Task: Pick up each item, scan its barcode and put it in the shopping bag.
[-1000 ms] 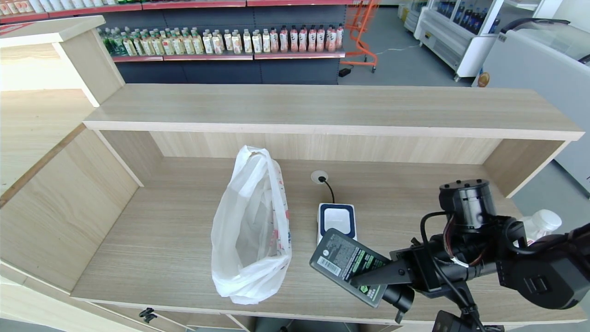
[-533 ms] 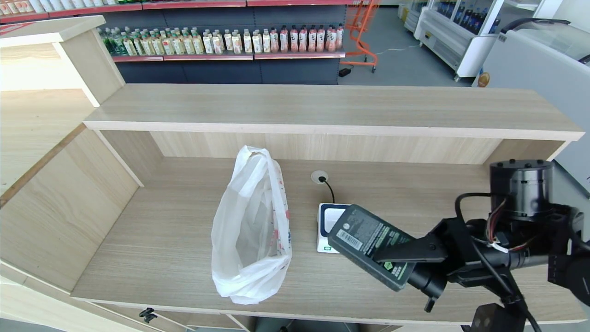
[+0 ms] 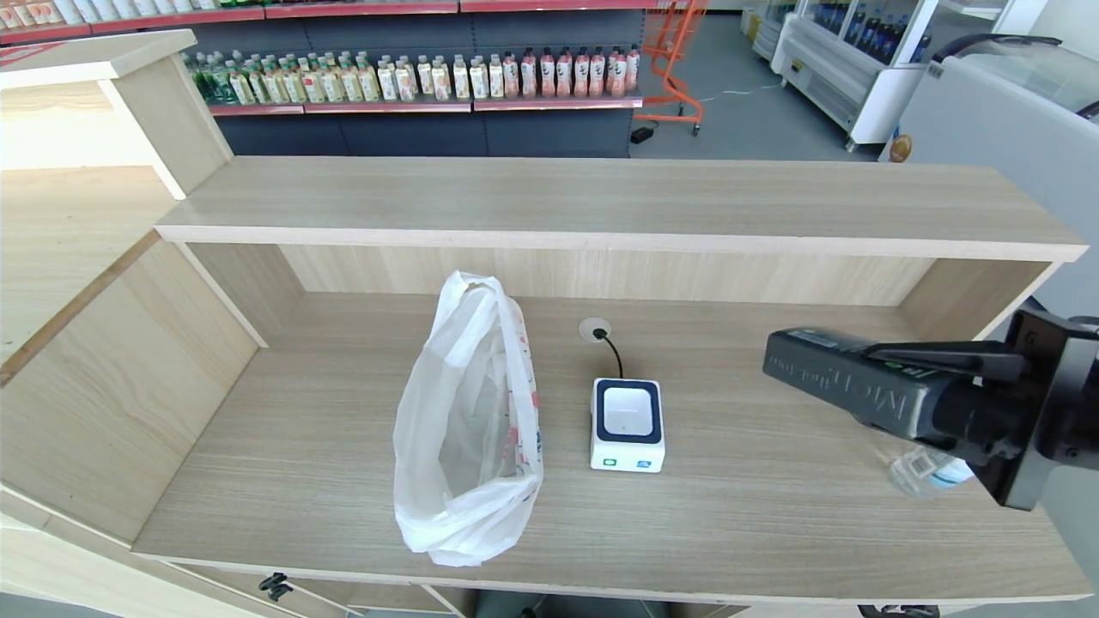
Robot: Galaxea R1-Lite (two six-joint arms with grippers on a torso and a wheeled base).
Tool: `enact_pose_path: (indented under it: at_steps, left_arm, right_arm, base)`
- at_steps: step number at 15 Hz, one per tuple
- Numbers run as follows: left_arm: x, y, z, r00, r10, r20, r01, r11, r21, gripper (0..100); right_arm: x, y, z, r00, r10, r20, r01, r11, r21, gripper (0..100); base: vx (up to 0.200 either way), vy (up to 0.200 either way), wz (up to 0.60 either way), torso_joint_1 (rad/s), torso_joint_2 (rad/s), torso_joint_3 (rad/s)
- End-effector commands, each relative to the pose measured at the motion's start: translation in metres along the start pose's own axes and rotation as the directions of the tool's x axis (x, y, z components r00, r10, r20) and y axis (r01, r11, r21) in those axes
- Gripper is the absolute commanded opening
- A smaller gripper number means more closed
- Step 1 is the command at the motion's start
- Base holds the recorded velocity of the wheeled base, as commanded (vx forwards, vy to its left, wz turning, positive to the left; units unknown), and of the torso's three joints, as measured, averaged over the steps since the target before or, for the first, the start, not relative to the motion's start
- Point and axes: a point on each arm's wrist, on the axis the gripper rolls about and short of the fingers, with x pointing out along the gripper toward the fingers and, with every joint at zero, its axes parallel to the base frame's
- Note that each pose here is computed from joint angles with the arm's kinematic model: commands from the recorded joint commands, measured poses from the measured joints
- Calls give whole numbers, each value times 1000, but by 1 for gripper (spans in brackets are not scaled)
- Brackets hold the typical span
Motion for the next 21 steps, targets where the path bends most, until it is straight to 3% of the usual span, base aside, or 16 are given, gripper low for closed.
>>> enact_pose_path:
  at_steps: [1, 2, 3, 4, 5, 6, 7, 8, 9, 11, 12, 21]
  left_arm:
    - [0, 0, 0, 1000, 0, 0, 0, 1000, 0, 100]
    - [0, 0, 0, 1000, 0, 0, 0, 1000, 0, 100]
    - [0, 0, 0, 1000, 0, 0, 0, 1000, 0, 100]
    - [0, 0, 0, 1000, 0, 0, 0, 1000, 0, 100]
    - [0, 0, 0, 1000, 0, -1, 0, 1000, 0, 100]
    - [0, 0, 0, 1000, 0, -1, 0, 1000, 0, 100]
    - [0, 0, 0, 1000, 0, 0, 0, 1000, 0, 100]
    - [0, 0, 0, 1000, 0, 0, 0, 1000, 0, 100]
    - [0, 0, 0, 1000, 0, 0, 0, 1000, 0, 100]
    - [0, 0, 0, 1000, 0, 0, 0, 1000, 0, 100]
    - [0, 0, 0, 1000, 0, 0, 0, 1000, 0, 100]
    - [0, 0, 0, 1000, 0, 0, 0, 1000, 0, 100]
  right_arm:
    - [-9, -4, 8, 999, -4, -52, 21, 937, 348, 0]
    - [-10, -7, 6, 987, -16, -158, 105, 811, 575, 0]
    - [-10, -11, 2, 939, -37, -341, 286, 633, 719, 0]
    - [-3, -14, -2, 868, -41, -495, 475, 364, 801, 0]
    - [17, -13, -9, 804, 11, -595, 593, 60, 803, 0]
    - [28, -2, -17, 734, 119, -669, 679, -91, 729, 0]
    - [32, 7, -22, 702, 195, -685, 710, -125, 693, 0]
    - [41, 29, -35, 678, 316, -663, 731, -196, 654, 0]
    - [53, 37, -37, 690, 354, -632, 721, -258, 643, 0]
    - [88, 37, -37, 754, 332, -567, 657, -395, 642, 0]
    - [103, 36, -40, 774, 310, -552, 632, -416, 654, 0]
    - [150, 47, -83, 779, 320, -539, 627, -394, 672, 0]
  base:
    - [0, 0, 0, 0, 0, 0]
    - [0, 0, 0, 0, 0, 0]
    - [0, 0, 0, 0, 0, 0]
    - [0, 0, 0, 0, 0, 0]
    - [0, 0, 0, 0, 0, 0]
    - [0, 0, 0, 0, 0, 0]
    - [0, 0, 0, 0, 0, 0]
    - [0, 0, 0, 0, 0, 0]
    - [0, 0, 0, 0, 0, 0]
    - [0, 0, 0, 0, 0, 0]
    - [0, 0, 0, 0, 0, 0]
    - [0, 0, 0, 0, 0, 0]
